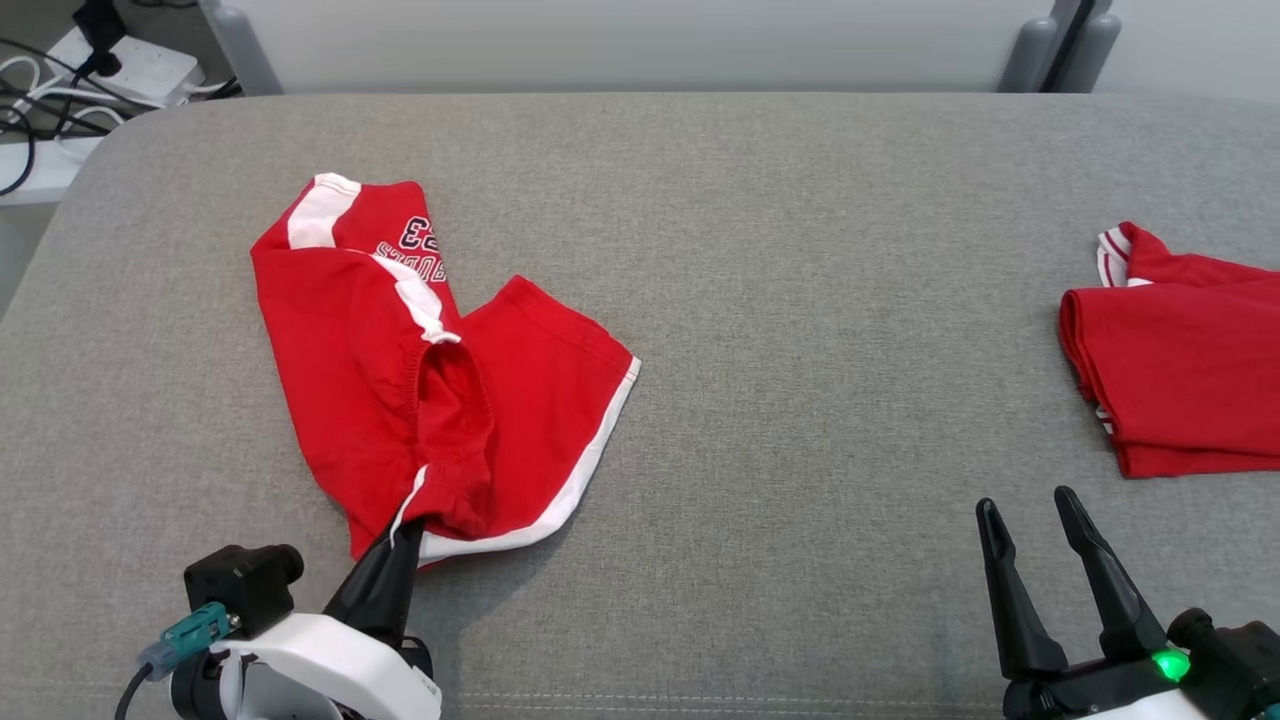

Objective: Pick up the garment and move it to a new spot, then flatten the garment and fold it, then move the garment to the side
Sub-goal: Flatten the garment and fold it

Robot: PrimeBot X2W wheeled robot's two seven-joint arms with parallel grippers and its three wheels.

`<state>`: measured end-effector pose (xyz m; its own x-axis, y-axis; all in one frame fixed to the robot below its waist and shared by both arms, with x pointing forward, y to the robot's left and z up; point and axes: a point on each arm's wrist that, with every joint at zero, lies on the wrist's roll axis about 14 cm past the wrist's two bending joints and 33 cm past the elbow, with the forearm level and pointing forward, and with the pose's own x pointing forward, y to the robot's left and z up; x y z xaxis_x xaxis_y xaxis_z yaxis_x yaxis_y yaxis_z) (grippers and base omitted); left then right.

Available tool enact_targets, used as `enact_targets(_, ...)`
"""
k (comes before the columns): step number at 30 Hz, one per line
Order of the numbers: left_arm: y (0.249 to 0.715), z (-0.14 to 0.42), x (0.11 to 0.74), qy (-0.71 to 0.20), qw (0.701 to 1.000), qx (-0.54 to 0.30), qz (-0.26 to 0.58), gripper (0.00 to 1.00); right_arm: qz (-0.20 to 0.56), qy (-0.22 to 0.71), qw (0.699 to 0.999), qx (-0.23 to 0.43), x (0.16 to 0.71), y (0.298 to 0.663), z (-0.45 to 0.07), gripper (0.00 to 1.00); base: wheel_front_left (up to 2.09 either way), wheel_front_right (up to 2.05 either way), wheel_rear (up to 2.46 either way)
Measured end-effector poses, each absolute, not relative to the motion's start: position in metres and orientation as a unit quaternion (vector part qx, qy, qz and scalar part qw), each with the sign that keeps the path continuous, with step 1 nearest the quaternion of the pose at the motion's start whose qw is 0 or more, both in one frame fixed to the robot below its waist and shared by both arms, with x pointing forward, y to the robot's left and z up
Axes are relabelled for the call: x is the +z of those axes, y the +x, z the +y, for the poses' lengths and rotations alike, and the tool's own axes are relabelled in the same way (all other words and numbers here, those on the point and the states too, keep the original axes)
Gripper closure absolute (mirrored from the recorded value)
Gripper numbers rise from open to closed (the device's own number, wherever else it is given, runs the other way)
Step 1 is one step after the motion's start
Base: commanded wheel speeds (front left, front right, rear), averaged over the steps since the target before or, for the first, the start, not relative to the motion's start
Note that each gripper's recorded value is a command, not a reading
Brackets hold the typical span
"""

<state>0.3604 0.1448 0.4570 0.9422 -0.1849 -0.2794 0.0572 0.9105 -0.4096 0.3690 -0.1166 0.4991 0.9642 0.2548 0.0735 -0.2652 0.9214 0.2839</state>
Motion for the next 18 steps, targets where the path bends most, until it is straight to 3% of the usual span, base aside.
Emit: enact_targets(18, 0.3597, 0.1419, 0.4601, -0.201, 0.964, -0.066, 0.163, 1.00, -0.023, 0.152, 0.980, 0.122, 0.5027, 0.3635, -0.1200, 0.00, 0.00, 0.00, 0.00)
